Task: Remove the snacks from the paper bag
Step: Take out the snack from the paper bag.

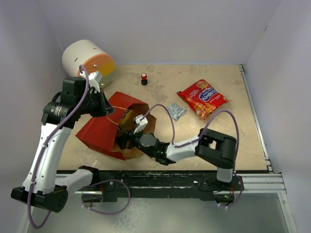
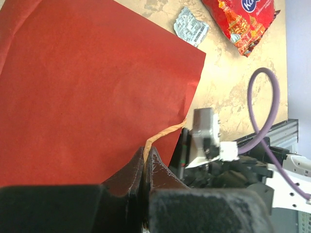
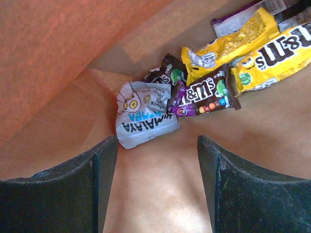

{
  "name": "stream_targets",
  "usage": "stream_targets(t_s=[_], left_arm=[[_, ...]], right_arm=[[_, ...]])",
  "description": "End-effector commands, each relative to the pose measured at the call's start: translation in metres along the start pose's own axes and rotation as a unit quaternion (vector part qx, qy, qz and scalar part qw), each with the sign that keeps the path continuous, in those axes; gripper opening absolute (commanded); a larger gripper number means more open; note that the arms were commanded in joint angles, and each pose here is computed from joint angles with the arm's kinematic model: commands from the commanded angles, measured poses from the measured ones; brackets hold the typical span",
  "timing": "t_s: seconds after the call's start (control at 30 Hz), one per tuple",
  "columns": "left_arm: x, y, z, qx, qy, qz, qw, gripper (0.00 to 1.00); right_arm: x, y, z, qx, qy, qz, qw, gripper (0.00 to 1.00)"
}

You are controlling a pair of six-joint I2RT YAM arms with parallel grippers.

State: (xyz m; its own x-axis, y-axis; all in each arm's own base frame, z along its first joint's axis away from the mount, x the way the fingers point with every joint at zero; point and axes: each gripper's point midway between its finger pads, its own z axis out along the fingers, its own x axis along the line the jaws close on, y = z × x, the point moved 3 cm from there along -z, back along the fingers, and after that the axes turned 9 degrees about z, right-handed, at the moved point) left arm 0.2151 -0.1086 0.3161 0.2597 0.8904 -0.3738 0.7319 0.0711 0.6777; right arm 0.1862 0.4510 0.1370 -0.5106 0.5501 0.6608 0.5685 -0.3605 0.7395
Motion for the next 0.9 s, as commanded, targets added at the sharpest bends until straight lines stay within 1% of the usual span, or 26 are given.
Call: stream_targets(t_s=[0.0, 0.07, 0.1, 0.17, 0.23, 0.33, 0.4, 0.47, 0.6, 0.67, 0.8, 0.83, 0.87], left_arm=[[-0.007, 0.013, -0.008, -0.019, -0.005, -0.001, 1.0, 0.0], [-0.007, 0.014, -0.01, -0.023, -0.004, 0.0, 1.0, 0.0], [-0.008, 0.013, -0.012, -0.023, -0.004, -0.001, 1.0, 0.0], [-0.008, 0.012, -0.014, -0.025, -0.005, -0.001, 1.0, 0.0], [-0.009, 0.012, -0.016, -0.028, -0.006, 0.0, 1.0, 0.0], [-0.01, 0.012, -0.017, -0.031, -0.01, 0.002, 0.999, 0.0], [-0.011, 0.014, -0.018, -0.035, -0.012, 0.005, 0.999, 0.0], [-0.012, 0.016, -0.019, -0.039, -0.014, 0.009, 0.999, 0.0], [-0.014, 0.019, -0.02, -0.046, -0.018, 0.014, 0.999, 0.0], [-0.014, 0.02, -0.019, -0.047, -0.021, 0.015, 0.999, 0.0], [-0.017, 0.022, -0.018, -0.053, -0.031, 0.016, 0.998, 0.0], [-0.018, 0.023, -0.018, -0.057, -0.035, 0.015, 0.998, 0.0], [-0.02, 0.024, -0.018, -0.061, -0.041, 0.012, 0.997, 0.0]], right_arm=[[0.02, 0.018, 0.017, -0.067, 0.043, -0.058, 0.995, 0.68], [0.013, 0.009, 0.018, -0.055, 0.052, -0.121, 0.99, 0.68], [0.01, 0.009, 0.017, -0.06, 0.056, -0.153, 0.985, 0.67], [0.004, 0.012, 0.015, -0.068, 0.069, -0.232, 0.968, 0.67], [-0.003, 0.017, 0.013, -0.069, 0.077, -0.286, 0.953, 0.67], [-0.019, 0.027, 0.016, -0.049, 0.099, -0.316, 0.942, 0.66], [-0.023, 0.027, 0.018, -0.032, 0.134, -0.35, 0.927, 0.66], [-0.024, 0.024, 0.02, -0.024, 0.165, -0.405, 0.899, 0.67], [-0.024, 0.02, 0.024, -0.018, 0.225, -0.523, 0.822, 0.67], [-0.031, 0.021, 0.029, -0.003, 0.244, -0.561, 0.791, 0.67], [-0.052, 0.028, 0.039, 0.03, 0.24, -0.619, 0.747, 0.67], [-0.055, 0.028, 0.041, 0.036, 0.241, -0.648, 0.721, 0.67], [-0.059, 0.028, 0.043, 0.045, 0.239, -0.662, 0.709, 0.68]])
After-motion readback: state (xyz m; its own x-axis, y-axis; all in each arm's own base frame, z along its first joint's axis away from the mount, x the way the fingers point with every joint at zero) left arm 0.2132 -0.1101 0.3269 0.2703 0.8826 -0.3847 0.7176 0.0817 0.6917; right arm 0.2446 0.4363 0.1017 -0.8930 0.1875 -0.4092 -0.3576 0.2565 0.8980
